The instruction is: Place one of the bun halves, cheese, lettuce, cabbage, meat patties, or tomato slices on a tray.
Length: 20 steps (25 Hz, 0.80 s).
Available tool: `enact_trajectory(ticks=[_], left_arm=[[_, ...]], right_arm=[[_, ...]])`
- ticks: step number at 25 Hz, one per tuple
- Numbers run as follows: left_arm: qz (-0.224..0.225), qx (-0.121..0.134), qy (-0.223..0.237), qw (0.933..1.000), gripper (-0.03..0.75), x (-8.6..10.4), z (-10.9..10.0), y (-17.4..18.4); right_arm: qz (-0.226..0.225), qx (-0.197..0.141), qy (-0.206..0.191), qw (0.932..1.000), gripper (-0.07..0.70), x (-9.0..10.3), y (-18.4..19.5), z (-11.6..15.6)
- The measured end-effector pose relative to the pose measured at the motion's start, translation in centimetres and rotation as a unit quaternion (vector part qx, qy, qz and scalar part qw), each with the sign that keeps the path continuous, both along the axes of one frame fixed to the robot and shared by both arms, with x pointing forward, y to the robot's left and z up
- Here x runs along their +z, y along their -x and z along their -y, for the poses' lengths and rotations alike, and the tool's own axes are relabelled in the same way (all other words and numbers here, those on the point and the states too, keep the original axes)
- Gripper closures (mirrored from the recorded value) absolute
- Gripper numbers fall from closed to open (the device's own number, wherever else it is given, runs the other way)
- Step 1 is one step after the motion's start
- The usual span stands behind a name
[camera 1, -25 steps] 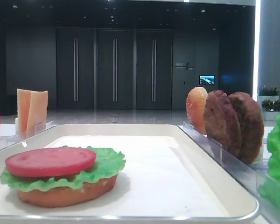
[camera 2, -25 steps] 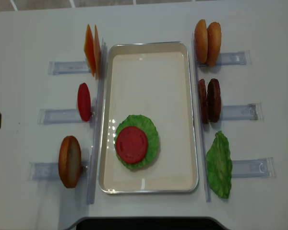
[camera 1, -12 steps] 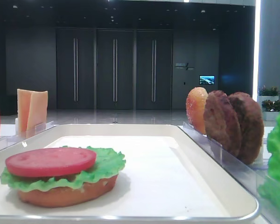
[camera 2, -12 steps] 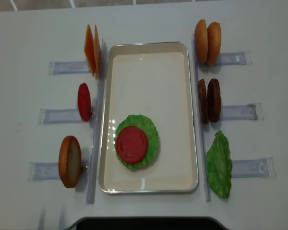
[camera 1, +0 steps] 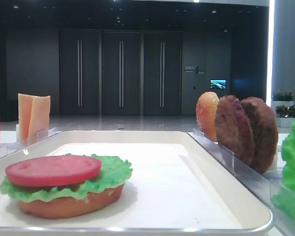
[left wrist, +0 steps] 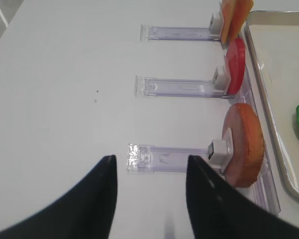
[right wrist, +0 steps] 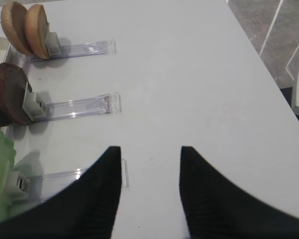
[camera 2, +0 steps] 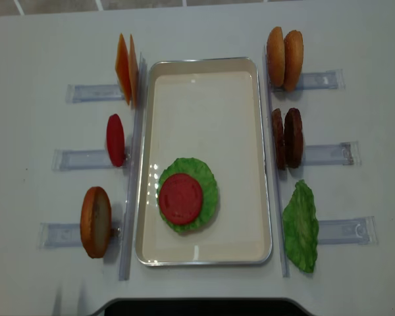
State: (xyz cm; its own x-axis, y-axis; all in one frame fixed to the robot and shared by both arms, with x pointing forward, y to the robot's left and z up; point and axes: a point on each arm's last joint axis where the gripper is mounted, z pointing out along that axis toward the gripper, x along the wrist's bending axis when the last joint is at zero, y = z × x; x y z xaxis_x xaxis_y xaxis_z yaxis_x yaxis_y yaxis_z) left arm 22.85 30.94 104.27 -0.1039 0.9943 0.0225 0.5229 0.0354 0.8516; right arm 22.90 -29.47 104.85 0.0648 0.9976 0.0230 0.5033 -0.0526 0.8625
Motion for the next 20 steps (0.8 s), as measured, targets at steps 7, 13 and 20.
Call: enact_trajectory(ticks=[7,13,20], left_arm=[[0.004,-0.007,-0.010,0.9999,0.388,-0.25,0.00,-0.31],[0.006,-0.007,-0.011,0.9999,0.389,-0.21,0.00,-0.33],[0.007,-0.008,-0.012,0.9999,0.416,-0.20,0.00,-0.34]], right_arm=[[0.000,0.000,0.000,1.0000,0.358,0.00,0.00,0.00],[0.000,0.000,0.000,1.0000,0.358,0.00,0.00,0.00],[0.000,0.000,0.000,1.0000,0.358,0.00,0.00,0.00]])
